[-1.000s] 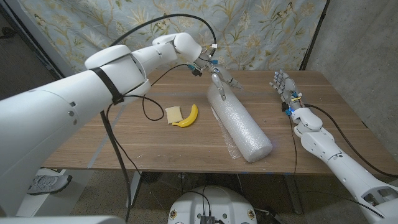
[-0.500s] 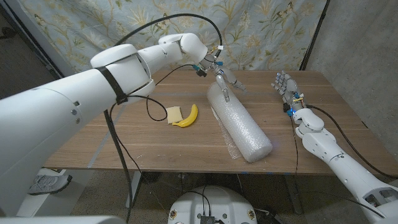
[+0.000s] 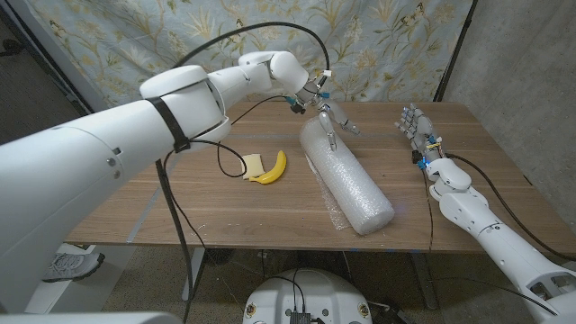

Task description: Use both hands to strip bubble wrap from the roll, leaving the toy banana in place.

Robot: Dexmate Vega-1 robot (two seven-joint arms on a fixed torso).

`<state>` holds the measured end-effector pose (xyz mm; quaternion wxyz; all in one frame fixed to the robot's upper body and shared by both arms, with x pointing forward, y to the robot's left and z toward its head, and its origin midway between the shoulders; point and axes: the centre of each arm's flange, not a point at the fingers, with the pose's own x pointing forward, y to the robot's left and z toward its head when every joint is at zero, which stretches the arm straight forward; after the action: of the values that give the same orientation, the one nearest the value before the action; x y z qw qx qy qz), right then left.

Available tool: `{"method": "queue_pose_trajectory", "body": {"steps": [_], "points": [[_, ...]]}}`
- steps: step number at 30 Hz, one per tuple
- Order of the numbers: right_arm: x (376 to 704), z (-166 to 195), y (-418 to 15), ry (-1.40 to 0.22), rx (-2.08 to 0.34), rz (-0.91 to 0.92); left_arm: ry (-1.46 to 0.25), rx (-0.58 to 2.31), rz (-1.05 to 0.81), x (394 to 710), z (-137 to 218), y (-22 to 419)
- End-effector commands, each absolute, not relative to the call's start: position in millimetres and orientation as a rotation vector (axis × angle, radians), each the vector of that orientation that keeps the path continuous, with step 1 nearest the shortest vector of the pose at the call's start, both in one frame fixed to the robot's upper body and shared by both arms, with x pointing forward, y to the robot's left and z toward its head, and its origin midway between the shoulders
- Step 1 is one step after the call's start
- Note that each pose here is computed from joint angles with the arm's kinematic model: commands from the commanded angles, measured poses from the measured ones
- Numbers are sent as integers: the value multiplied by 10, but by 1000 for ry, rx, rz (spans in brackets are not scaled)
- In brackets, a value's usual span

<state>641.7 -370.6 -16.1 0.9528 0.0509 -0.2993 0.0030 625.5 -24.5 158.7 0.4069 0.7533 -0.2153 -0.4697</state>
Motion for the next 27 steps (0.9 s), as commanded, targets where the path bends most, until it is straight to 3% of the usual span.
{"method": "queue_pose_trajectory", "body": {"steps": [1,12,27], "points": [[6405,-196,-3771,-601,113,-11,-541,1940,-1189,6220,1532,-410],[6416,-222,-3788,-587,113,-20,-526,1955,-1266,6136,1451,-475],[6441,-209,-3825,-564,96,-34,-492,1986,-1370,6088,1382,-249]]}}
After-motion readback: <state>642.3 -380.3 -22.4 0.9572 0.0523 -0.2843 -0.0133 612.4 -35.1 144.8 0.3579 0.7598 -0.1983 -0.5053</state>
